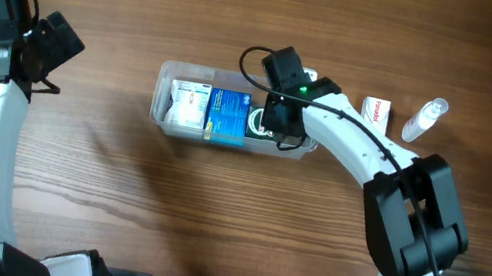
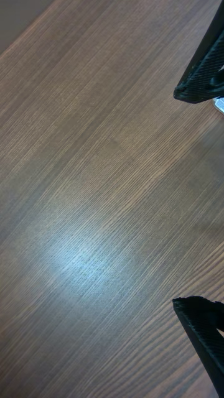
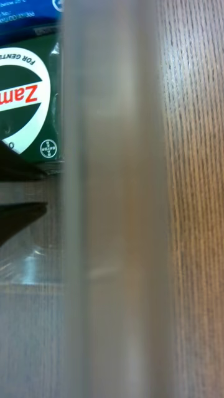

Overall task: Pack container
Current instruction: 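Raise the right gripper and move it over the white Panadol box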

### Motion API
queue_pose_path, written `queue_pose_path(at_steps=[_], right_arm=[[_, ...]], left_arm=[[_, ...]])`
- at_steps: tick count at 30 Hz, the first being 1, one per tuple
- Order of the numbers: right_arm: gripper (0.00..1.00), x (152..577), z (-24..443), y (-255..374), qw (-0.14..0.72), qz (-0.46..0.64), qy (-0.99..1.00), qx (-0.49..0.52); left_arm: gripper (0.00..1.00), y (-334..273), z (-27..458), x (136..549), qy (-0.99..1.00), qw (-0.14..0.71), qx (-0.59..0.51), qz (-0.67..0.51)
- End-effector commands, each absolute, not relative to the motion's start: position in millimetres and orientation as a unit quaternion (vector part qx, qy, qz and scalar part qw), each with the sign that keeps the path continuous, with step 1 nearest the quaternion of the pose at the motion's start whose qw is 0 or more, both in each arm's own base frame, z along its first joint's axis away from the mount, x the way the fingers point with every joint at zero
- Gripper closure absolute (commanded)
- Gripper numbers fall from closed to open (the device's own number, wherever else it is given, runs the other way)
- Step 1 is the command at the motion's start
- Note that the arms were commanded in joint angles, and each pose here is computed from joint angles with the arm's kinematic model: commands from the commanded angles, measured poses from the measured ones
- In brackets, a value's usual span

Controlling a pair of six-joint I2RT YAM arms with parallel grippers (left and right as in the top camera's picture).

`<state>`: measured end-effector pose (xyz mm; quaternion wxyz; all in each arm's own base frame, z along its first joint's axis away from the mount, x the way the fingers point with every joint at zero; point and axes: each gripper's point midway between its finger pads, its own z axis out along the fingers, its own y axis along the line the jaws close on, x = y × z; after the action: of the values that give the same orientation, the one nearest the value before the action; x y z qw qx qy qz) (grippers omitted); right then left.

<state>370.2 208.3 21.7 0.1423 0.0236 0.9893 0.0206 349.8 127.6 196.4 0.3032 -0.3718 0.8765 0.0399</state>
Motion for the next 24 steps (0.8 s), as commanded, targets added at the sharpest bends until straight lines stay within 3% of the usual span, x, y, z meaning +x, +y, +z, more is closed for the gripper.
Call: queue_pose_path(at_steps=[1, 6, 8, 11, 15, 16, 17, 18, 20, 24], right_arm=[[0.84, 392, 83, 224, 0.198, 0.057, 0.978, 0.0], [0.83, 412, 191, 218, 0.299, 0.069, 0.952, 0.011], [0.78, 411, 223, 195, 0.332, 0.04, 0.942, 0.031], [0.73, 398, 242, 153, 0.336, -0.003, 0.94, 0.06], [0.66, 380, 233, 90, 0.279, -0.053, 0.953, 0.106], [0.61, 378, 229, 80, 0.268, -0.062, 0.955, 0.116], [0.49, 376, 222, 66, 0.253, -0.071, 0.956, 0.129], [0.3, 375, 218, 58, 0.245, -0.075, 0.957, 0.137], [0.18, 373, 209, 44, 0.231, -0.083, 0.959, 0.145], [0.07, 368, 186, 30, 0.209, -0.093, 0.961, 0.154]], left_arm=[[0.0, 129, 200, 349, 0.875, 0.308, -0.371, 0.04], [0.0, 129, 200, 349, 0.875, 0.308, -0.371, 0.04], [0.0, 129, 200, 349, 0.875, 0.308, -0.371, 0.04], [0.0, 129, 200, 349, 0.875, 0.308, -0.371, 0.04], [0.0, 129, 200, 349, 0.875, 0.308, -0.371, 0.04], [0.0, 129, 200, 349, 0.875, 0.308, -0.371, 0.04], [0.0, 129, 200, 349, 0.875, 0.308, -0.371, 0.04], [0.0, 129, 200, 349, 0.875, 0.308, -0.371, 0.04], [0.0, 129, 200, 349, 0.875, 0.308, -0.371, 0.04], [0.0, 129, 200, 349, 0.875, 0.308, -0.371, 0.04]])
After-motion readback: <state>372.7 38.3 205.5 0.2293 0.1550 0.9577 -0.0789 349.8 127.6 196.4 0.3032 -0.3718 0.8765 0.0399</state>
